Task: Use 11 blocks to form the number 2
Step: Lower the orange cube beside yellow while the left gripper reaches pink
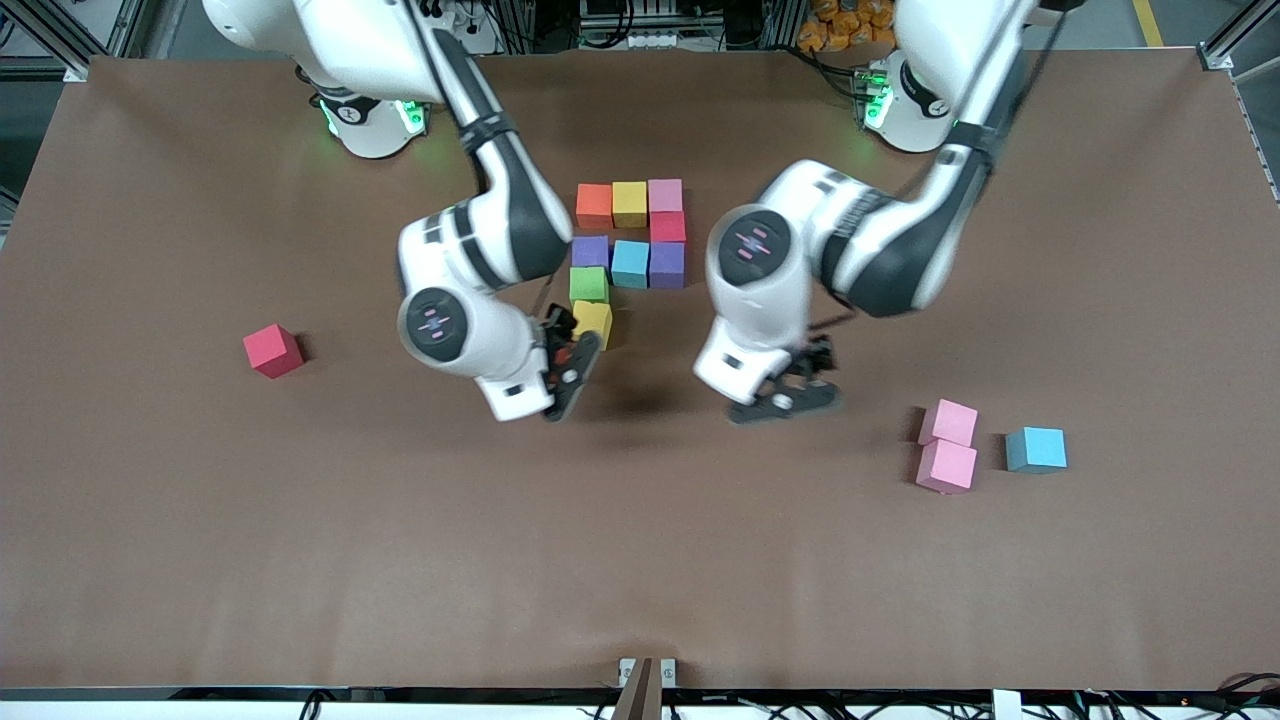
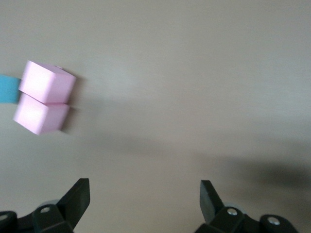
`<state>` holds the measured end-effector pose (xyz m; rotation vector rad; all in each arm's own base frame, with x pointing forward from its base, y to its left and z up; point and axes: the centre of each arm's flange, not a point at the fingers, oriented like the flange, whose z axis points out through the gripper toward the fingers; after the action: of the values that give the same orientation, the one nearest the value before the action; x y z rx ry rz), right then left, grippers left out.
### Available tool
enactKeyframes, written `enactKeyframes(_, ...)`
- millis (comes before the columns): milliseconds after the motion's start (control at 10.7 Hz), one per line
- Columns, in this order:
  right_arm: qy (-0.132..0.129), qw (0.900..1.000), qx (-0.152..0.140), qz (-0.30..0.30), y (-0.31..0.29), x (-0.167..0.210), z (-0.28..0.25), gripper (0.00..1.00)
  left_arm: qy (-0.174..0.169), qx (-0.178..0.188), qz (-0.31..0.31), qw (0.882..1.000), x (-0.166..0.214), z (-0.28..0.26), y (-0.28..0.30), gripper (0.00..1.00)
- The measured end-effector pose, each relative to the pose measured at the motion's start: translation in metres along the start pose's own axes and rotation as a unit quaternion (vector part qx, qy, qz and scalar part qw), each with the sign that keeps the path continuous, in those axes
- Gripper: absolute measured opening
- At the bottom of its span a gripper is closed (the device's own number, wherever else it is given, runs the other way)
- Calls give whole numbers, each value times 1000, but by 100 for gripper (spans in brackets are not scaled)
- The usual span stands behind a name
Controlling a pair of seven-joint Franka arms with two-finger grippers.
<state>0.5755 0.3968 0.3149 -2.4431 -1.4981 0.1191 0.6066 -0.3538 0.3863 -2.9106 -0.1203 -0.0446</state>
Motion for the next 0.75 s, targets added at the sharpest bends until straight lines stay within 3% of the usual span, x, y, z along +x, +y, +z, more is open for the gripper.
enactKeyframes(280,2,997,-33,-63,-45,34,38,62,-26,8,63,998,40,16,-109,100)
enactKeyframes(466,-9,995,-36,-94,-61,43,66,62,-40,8,92,995,52,29,-169,100)
enactKeyframes(746,-14,991,-27,-128,-92,54,99,62,-45,-45,140,988,68,83,-235,100)
